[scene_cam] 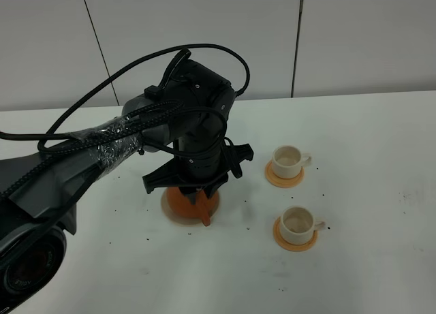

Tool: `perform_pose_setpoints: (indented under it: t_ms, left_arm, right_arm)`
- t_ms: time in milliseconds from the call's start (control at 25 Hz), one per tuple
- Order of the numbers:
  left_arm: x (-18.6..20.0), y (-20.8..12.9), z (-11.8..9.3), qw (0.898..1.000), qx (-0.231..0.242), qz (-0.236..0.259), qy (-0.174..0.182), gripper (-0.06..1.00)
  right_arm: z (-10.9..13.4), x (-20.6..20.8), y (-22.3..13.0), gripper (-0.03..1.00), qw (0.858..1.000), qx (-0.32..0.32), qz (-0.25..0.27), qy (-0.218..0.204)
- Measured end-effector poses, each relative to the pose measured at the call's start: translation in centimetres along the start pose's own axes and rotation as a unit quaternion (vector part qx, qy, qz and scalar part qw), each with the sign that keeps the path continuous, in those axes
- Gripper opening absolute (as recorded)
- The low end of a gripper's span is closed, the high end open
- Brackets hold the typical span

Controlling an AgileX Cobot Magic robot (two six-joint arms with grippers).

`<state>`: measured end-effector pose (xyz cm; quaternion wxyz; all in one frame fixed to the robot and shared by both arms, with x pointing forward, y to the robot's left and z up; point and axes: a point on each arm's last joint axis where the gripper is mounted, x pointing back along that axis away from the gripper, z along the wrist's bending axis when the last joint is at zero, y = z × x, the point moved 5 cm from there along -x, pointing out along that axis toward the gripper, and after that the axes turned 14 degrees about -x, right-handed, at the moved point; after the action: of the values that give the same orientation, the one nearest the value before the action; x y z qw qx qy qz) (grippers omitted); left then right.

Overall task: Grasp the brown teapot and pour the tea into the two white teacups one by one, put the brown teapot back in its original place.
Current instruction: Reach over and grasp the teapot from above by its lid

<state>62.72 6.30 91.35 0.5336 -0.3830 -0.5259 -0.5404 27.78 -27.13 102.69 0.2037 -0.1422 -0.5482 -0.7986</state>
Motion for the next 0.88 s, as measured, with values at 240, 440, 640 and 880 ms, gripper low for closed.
perform_pose_setpoints:
  t_ms: [240, 440, 640, 880]
  left_arm:
    - [-0.3, -0.1, -0.1, 1.000, -0.003, 0.004, 0.000, 0.33]
    - [-0.5, -0.3, -0.3, 1.000, -0.002, 0.014, -0.005, 0.33]
    - [-1.1, -0.5, -0.5, 1.000, -0.004, 0.022, -0.003, 0.33]
    - [-1.6, -0.6, -0.5, 1.000, -0.006, 0.025, 0.000, 0.33]
  right_arm:
    - [0.0, 0.0, 0.0, 0.24, 1.000, 0.000, 0.000, 0.000]
    - [0.0, 0.0, 0.0, 0.24, 1.000, 0.000, 0.000, 0.000]
    - [0.0, 0.0, 0.0, 0.24, 1.000, 0.000, 0.000, 0.000]
    - [0.0, 0.0, 0.0, 0.24, 1.000, 0.000, 0.000, 0.000]
